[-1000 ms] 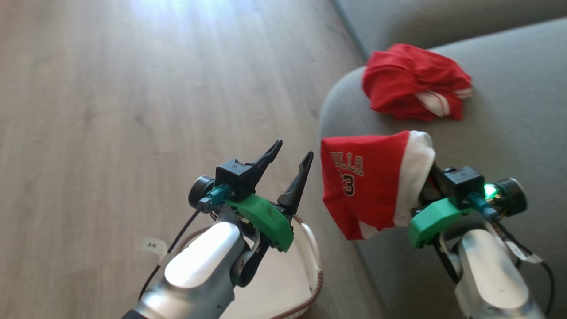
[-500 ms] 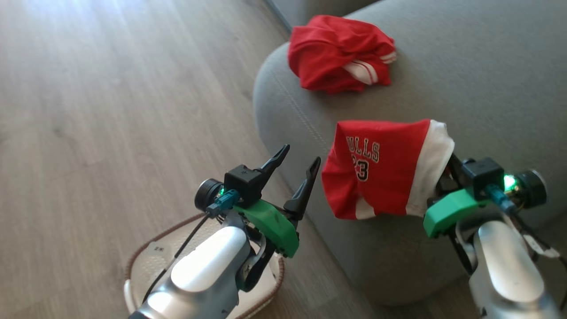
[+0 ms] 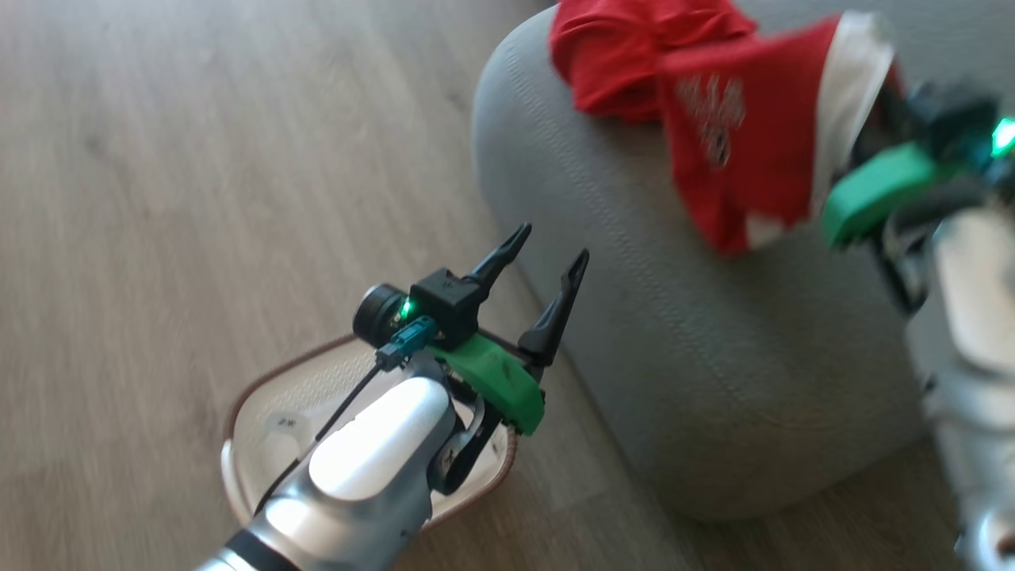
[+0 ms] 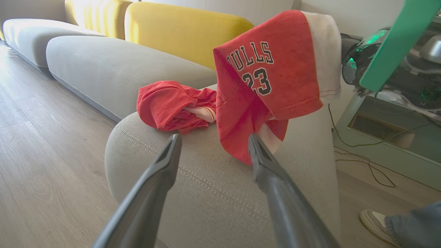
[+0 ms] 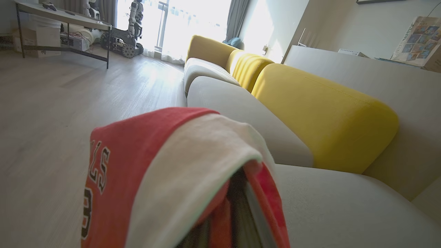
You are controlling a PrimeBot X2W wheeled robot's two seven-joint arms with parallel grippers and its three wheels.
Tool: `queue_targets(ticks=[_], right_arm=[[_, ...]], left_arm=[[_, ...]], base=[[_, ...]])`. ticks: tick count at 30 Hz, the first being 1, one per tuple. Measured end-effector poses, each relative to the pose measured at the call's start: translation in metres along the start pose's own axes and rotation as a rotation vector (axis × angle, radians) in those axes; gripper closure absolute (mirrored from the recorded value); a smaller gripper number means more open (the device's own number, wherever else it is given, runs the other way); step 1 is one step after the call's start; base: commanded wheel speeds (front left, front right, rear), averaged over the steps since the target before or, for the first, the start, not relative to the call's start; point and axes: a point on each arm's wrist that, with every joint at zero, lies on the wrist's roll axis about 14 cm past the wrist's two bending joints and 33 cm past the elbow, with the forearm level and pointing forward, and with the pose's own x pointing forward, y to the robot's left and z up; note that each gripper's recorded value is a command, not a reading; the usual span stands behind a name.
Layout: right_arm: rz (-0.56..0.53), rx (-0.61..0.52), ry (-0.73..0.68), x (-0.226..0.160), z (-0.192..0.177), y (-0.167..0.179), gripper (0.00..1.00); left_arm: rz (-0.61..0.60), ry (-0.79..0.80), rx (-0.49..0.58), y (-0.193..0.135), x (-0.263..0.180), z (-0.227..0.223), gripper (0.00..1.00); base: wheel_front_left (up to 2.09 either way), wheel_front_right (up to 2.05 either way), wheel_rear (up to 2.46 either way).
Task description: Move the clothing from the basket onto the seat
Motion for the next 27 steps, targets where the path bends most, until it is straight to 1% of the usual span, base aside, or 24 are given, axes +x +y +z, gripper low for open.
queue_targets(ticks=[5,9,14,20,23,27], right_arm=[[0.032,-0.05,-0.013,0.056,0.022,-0.001,1.0],[0.055,-0.061,0.043,0.096,0.017,0.007,1.0],[0.038,-0.064,0.15,0.133,-0.009,0.003,1.0],[0.021,-0.081,0.223,0.172,-0.033,0.005,1.0],[0.023,-0.073,0.264,0.183,-0.054,0.015,1.0],[0.036,-0.055,0.356,0.186,-0.095,0.032,1.0]], left_arm=[[0.051,-0.014,0.006,0.028,-0.007,0.0,0.0],[0.102,0.003,0.003,0.053,-0.017,-0.008,0.0],[0.173,0.017,-0.002,0.082,-0.031,-0.016,0.0],[0.262,0.044,-0.029,0.115,-0.052,-0.034,0.0],[0.291,0.049,-0.029,0.128,-0.059,-0.038,0.0],[0.323,0.068,-0.044,0.139,-0.067,-0.049,0.0]], base=[[0.0,0.0,0.0],[0.0,0.0,0.0],[0.0,0.0,0.0],[0.0,0.0,0.0],[0.0,0.0,0.0],[0.0,0.0,0.0]])
